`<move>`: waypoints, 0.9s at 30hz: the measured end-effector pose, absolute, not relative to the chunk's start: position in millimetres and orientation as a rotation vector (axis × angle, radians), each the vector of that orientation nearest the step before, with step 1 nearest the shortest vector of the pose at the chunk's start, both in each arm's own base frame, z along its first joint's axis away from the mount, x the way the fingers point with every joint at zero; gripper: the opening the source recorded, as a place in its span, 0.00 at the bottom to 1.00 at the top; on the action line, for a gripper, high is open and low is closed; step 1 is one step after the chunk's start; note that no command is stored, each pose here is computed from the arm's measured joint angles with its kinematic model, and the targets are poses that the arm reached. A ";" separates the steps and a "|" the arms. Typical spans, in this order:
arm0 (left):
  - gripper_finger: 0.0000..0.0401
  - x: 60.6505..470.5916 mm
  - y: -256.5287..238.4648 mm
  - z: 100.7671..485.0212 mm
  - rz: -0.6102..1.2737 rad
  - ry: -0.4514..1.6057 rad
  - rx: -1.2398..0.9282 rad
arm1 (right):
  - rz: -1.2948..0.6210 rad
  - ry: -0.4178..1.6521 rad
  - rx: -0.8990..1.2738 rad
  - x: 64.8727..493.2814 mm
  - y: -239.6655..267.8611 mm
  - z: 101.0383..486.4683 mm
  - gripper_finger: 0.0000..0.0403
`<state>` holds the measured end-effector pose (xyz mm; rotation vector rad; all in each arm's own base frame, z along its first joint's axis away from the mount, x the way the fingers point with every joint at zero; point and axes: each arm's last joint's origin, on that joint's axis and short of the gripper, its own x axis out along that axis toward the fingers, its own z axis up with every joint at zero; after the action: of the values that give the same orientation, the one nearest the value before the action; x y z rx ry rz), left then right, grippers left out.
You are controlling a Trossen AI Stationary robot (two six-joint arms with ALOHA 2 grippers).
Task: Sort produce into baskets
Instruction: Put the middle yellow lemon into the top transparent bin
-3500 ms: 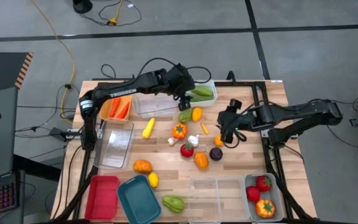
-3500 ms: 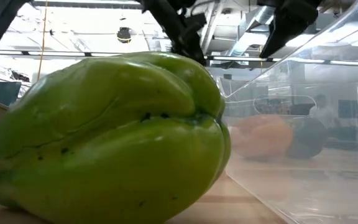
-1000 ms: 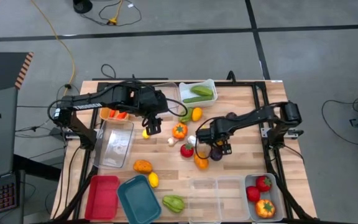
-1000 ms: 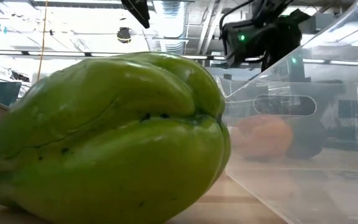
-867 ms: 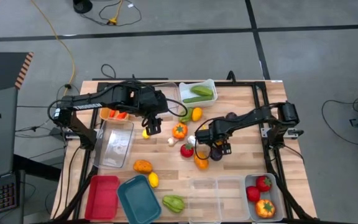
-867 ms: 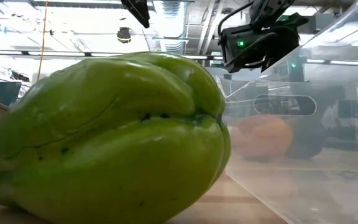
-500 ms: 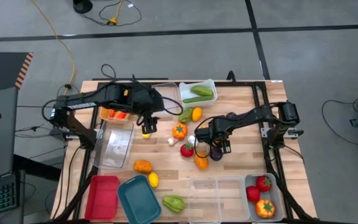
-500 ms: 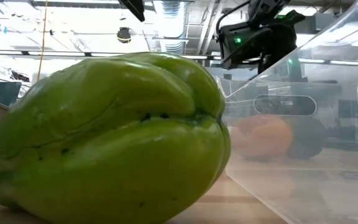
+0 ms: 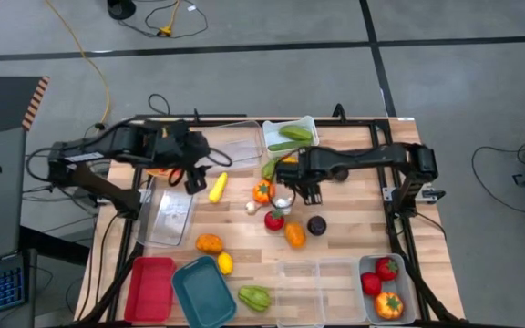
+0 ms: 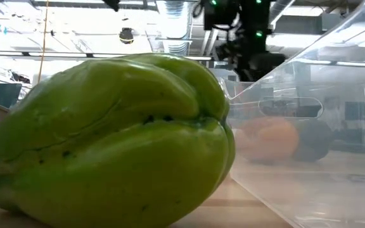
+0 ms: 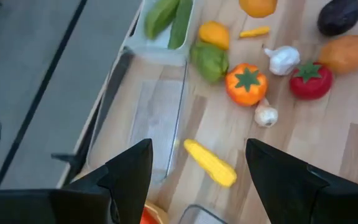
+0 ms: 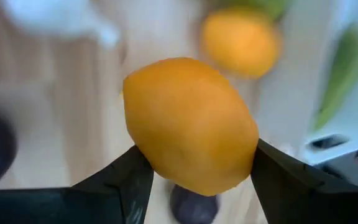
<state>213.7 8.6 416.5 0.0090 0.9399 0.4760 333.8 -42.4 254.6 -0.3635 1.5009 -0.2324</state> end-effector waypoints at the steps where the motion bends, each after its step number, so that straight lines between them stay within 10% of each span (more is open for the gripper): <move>1: 0.62 210.1 6.9 412.0 0.486 0.933 0.001 | -0.241 1.453 -0.364 338.4 -46.7 258.9 0.65; 27: 0.62 200.4 -4.1 332.5 0.461 0.923 -0.030 | -0.362 0.595 -0.172 390.3 -131.0 300.0 0.65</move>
<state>200.4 -4.1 332.5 -0.0303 0.9226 0.4611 390.3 -131.0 300.0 -0.1724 0.5955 -0.3621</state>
